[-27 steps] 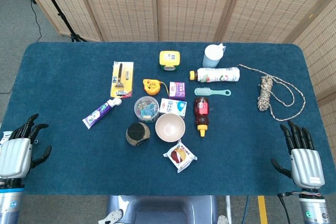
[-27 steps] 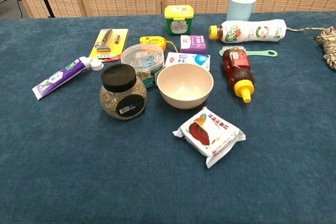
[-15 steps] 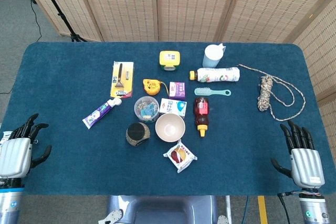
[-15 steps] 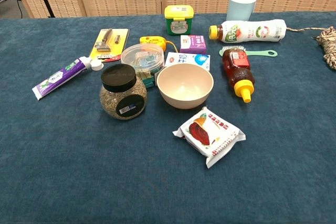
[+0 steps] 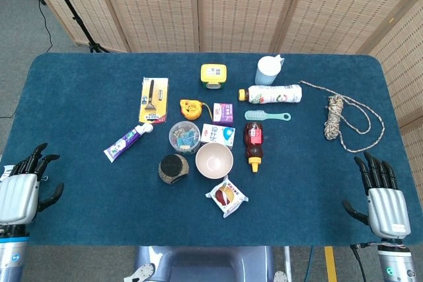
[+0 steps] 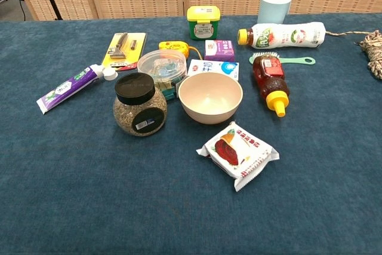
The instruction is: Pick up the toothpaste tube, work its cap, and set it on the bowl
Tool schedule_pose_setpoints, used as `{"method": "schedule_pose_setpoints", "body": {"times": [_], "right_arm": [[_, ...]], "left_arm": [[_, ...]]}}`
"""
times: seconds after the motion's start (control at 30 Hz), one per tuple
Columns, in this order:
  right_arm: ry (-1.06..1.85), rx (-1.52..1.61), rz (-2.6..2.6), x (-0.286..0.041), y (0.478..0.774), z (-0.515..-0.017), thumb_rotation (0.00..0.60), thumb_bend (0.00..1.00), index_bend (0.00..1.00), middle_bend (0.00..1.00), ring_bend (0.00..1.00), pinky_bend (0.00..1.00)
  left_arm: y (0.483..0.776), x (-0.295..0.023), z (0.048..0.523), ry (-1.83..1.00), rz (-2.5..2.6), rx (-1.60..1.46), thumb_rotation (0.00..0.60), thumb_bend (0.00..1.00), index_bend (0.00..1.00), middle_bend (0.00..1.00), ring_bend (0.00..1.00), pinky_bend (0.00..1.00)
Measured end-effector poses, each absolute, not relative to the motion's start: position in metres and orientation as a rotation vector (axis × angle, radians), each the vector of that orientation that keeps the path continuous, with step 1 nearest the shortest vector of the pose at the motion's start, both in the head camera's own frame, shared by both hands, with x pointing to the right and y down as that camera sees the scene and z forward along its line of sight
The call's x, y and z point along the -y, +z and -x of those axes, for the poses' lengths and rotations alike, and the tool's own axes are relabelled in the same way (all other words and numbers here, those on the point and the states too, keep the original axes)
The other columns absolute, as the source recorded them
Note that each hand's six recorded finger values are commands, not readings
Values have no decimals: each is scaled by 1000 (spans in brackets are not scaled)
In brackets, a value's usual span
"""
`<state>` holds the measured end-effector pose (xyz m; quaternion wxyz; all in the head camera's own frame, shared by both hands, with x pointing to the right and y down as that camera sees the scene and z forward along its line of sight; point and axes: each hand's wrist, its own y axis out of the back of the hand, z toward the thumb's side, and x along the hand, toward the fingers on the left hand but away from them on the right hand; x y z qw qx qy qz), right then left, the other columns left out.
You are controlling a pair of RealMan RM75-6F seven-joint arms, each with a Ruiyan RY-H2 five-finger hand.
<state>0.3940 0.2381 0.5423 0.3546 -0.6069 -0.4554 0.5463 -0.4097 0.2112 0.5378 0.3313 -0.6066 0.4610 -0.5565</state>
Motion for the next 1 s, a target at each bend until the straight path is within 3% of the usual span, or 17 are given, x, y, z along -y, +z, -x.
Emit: {"method": "schedule_pose_setpoints", "body": {"times": [0.27, 0.57, 0.63, 0.8, 1.0], "right_arm": [[1409, 1184, 1563, -239, 539, -395, 600, 219, 0, 0, 0, 0], [1412, 1181, 1563, -240, 538, -394, 600, 219, 0, 0, 0, 0], [1413, 1177, 1560, -239, 537, -394, 600, 219, 0, 0, 0, 0], [1416, 1178, 1548, -239, 533, -396, 600, 219, 0, 0, 0, 0], [1423, 1183, 1536, -241, 528, -399, 600, 218, 0, 0, 0, 0]], "left_arm": [[541, -210, 409, -1488, 1600, -1138, 600, 299, 200, 122, 209, 234], [553, -201, 406, -1526, 1627, -1037, 600, 292, 231, 122, 181, 234], [558, -198, 405, -1534, 1644, -1007, 600, 284, 202, 112, 155, 234], [578, -192, 398, -1572, 1711, -923, 600, 269, 2, 18, 83, 234], [601, -177, 385, -1591, 1784, -822, 600, 267, 0, 0, 53, 229]]}}
